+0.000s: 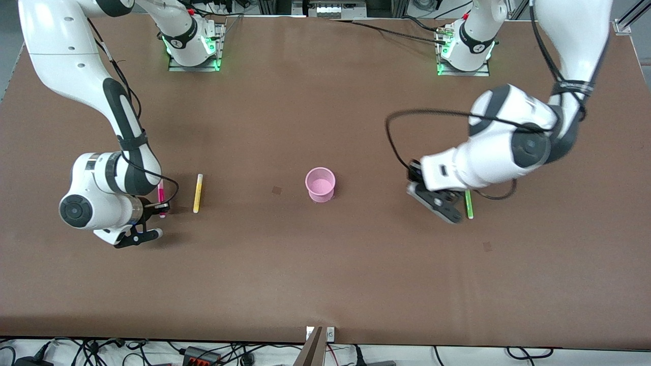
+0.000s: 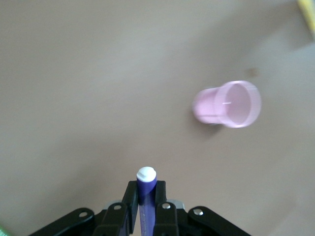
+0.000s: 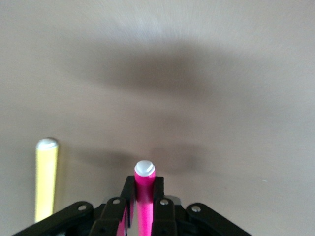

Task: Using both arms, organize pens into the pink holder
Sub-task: 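Lift both markers and move the left gripper over the pink cup, then open the left gripper to drop the blue marker into the cup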

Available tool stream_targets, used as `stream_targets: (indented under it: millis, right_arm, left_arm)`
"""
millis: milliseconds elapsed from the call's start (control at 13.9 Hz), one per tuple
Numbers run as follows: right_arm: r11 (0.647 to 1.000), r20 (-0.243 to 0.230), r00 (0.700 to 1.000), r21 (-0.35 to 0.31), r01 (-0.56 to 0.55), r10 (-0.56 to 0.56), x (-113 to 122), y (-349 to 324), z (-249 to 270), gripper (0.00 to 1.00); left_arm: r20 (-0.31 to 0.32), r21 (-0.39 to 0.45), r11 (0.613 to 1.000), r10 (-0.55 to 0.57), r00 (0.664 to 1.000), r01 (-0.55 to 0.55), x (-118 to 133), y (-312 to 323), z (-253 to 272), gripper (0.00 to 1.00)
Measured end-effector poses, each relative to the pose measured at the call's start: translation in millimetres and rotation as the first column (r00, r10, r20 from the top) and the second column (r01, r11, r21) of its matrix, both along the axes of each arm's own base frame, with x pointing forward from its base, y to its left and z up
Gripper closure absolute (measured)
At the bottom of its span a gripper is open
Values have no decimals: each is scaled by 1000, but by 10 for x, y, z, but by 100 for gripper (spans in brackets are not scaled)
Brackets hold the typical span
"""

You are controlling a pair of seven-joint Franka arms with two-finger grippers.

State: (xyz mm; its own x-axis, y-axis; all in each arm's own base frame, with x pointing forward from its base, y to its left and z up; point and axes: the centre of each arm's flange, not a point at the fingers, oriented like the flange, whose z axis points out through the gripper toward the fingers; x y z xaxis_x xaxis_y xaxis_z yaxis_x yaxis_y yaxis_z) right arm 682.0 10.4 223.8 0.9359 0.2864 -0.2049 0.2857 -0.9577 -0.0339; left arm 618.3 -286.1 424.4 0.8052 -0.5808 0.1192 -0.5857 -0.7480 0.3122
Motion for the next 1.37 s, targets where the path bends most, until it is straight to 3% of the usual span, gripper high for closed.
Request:
stream_targets:
  millis: [216,361,433,577,866,1154,1370]
  right_arm:
    - [998,22,998,30,-55,55,36,266,579,82]
    - [987,62,988,66,-145,141,50,535,887,82]
    - [975,87,976,83,-207,199,55,677,1025,82]
    - [940,127,945,126,-316,301,34,967,1212,82]
    - [858,231,898,281,-431,375,60,1357,1473,82]
    - [801,300,862,336,-496,409,31,1777,1689,82]
    - [758,360,817,331,-563,450,33,1940,1729,82]
  left_arm:
    - [158,-160,974,-138,978,163,-132,-629,138,82]
    - [256,-224,940,-198,946,258,-168,-943,25,82]
    - [313,-239,918,-237,920,318,-197,-1102,-58,82]
    - [423,-233,849,-351,836,474,-267,-1370,-308,82]
    - [537,-187,719,-496,682,670,-412,-1688,-749,82]
    - [590,-141,643,-556,585,753,-600,-1872,-958,82]
    - [625,-111,623,-562,542,774,-624,-1836,-1287,82]
